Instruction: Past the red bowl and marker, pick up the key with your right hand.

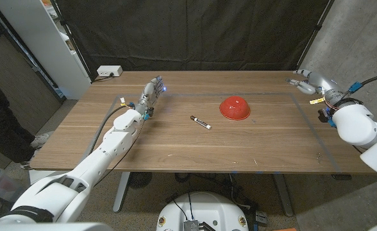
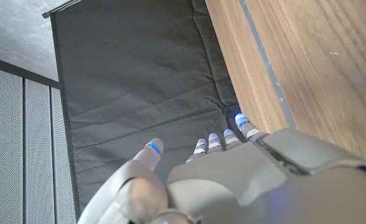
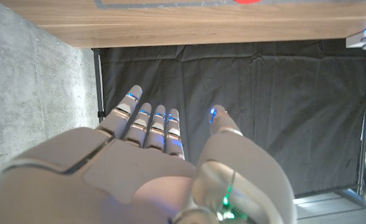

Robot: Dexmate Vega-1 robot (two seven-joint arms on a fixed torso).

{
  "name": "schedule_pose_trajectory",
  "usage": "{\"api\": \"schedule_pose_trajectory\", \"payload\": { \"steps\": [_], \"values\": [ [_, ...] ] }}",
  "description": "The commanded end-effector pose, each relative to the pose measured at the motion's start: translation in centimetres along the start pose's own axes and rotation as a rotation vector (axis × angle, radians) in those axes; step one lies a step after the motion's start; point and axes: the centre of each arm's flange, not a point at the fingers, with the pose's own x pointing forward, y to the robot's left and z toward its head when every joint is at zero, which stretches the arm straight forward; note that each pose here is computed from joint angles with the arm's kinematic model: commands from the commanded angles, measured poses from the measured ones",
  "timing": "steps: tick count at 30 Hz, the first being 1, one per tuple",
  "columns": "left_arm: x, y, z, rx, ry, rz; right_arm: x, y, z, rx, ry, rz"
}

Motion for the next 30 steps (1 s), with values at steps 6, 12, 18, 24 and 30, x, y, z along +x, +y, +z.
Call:
{"api": "schedule_pose_trajectory", "payload": {
  "steps": [6,12,18,24,30],
  "values": [
    [0.6,-1.1,-0.3,-0.005,0.006,-0.028,-1.3,-1.6,-1.0,-0.149,0.052,0.096],
    [0.8,-1.3,-0.4,-0.004,0.006,-0.034,-2.0,-1.8,-1.4,-0.18,0.074,0.105],
    [0.9,-1.4,-0.4,-0.011,0.003,-0.032,-2.6,-2.1,-1.5,-0.216,0.097,0.103],
    [1.1,-1.6,-0.5,-0.012,0.004,-0.037,-2.7,-2.1,-1.3,-0.28,0.119,0.117],
    [1.3,-1.6,-0.5,-0.01,0.003,-0.04,-2.8,-2.4,-1.2,-0.325,0.139,0.135]
  ]
}}
